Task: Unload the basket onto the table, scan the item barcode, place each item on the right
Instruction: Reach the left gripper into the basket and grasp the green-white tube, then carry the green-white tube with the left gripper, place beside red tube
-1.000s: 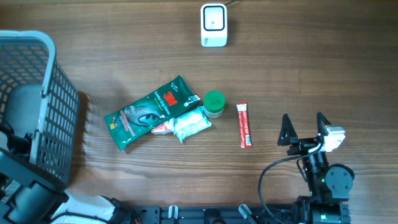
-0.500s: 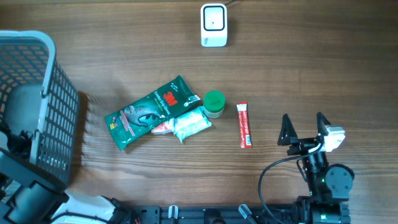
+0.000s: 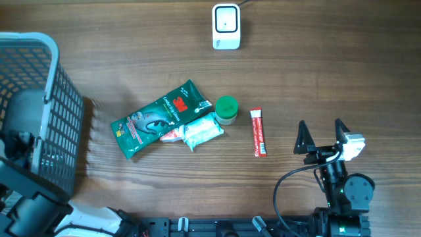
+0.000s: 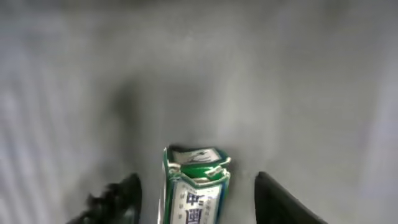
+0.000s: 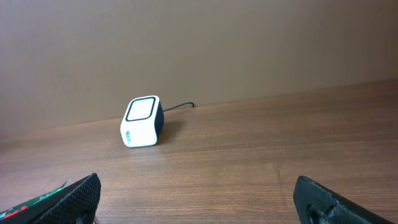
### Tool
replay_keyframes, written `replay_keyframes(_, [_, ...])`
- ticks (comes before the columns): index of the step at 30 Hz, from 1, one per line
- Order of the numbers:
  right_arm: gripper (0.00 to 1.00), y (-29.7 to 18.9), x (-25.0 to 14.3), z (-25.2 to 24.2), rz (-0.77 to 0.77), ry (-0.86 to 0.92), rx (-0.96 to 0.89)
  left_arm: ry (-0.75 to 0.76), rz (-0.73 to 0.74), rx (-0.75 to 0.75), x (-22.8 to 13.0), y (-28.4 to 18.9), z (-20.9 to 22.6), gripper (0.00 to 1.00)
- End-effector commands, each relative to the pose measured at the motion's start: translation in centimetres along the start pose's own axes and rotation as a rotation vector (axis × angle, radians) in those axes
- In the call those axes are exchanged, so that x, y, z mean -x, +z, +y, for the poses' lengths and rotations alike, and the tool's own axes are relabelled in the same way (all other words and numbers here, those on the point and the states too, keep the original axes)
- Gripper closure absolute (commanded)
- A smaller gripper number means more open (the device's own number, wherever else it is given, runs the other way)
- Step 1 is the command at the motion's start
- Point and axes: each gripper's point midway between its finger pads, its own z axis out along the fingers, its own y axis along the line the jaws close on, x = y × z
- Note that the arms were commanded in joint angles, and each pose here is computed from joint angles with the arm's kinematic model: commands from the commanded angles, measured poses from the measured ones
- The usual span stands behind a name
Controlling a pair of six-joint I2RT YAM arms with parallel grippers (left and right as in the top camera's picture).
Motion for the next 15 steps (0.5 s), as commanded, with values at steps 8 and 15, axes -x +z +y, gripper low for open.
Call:
replay_keyframes(8, [0.00,0.0,0.2,0.0,-0.009,-0.013,-0.001,-0.026,0.094,-0.077,-0.6,-3.5,-1.8,0.00])
replay_keyframes(15, [0.00,0.0,0.2,0.0,-0.009,-0.013,-0.001,-0.028,0.153,-0.101,-3.0,-1.1,-1.5,0.00])
